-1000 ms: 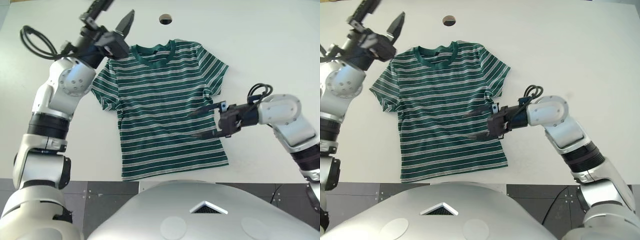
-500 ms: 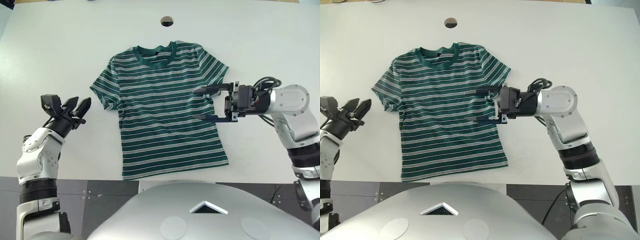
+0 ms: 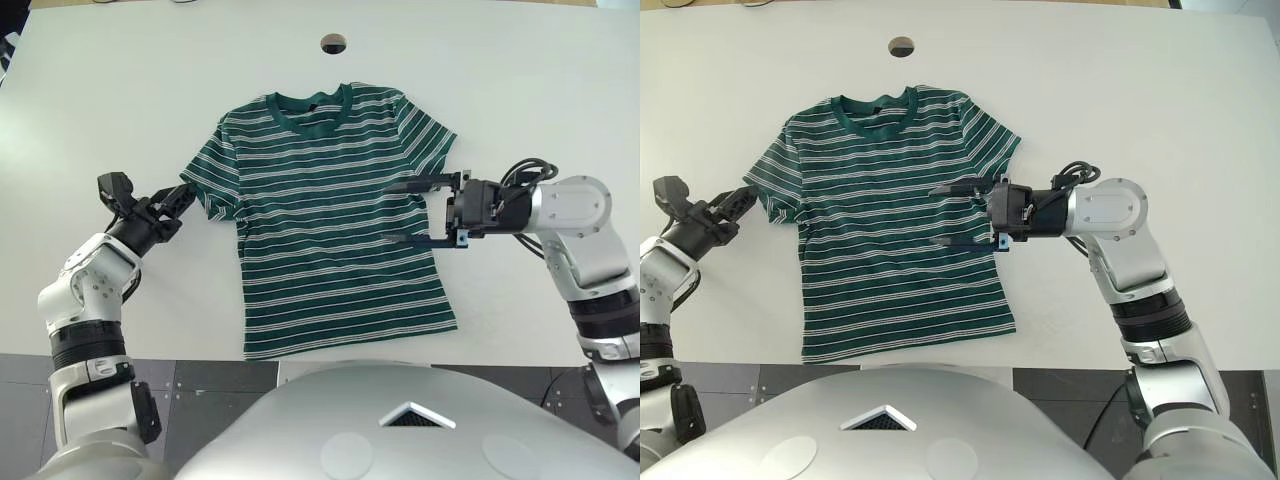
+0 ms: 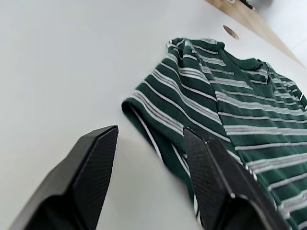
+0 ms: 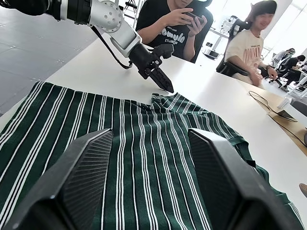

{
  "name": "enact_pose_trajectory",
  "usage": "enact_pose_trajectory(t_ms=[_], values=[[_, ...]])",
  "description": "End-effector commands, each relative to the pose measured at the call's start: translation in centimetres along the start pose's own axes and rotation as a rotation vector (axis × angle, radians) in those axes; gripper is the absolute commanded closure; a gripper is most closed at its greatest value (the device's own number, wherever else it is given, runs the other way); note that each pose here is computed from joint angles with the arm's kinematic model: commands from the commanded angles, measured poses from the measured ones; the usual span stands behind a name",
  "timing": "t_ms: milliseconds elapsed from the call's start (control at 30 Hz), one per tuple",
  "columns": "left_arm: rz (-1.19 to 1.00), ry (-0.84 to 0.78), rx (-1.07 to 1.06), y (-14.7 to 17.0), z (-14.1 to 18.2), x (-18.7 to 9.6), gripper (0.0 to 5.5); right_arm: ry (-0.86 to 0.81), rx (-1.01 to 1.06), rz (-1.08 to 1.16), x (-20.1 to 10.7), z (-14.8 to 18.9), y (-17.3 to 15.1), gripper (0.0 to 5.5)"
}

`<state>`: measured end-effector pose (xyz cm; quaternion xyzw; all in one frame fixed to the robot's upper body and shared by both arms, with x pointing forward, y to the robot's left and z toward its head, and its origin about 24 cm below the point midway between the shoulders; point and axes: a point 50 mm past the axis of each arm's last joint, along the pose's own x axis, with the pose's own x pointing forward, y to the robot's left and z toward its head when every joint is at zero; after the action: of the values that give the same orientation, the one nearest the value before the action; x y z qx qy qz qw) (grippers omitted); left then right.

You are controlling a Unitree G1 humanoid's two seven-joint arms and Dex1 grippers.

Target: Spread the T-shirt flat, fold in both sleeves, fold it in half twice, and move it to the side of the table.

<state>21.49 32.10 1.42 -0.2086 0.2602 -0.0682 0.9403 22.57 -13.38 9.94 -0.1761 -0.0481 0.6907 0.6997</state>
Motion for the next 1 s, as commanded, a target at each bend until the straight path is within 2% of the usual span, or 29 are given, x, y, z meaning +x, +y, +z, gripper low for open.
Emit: enact_pose_trajectory(t_ms=[33, 167, 700, 1000], values=[[0.056, 0.128, -0.076, 0.6, -3.0, 0.6, 2.98, 0.017, -0.022, -0.015, -0.1, 0.1, -0.5, 2.6], [0.039, 0.137, -0.085, 0.2, -3.2, 1.2, 2.98, 0.03, -0.029, -0.02, -0.1, 0.1, -0.5, 2.6], [0.031, 0.082, -0.082, -0.2, -1.9, 1.8, 5.37, 0.082, -0.041, -0.041, 0.1, -0.8, -0.8, 2.63], [-0.02, 0.027, -0.047, -1.4, 0.2, 1.9, 5.37, 0.085, -0.044, -0.053, 0.1, -0.9, -1.0, 2.63]])
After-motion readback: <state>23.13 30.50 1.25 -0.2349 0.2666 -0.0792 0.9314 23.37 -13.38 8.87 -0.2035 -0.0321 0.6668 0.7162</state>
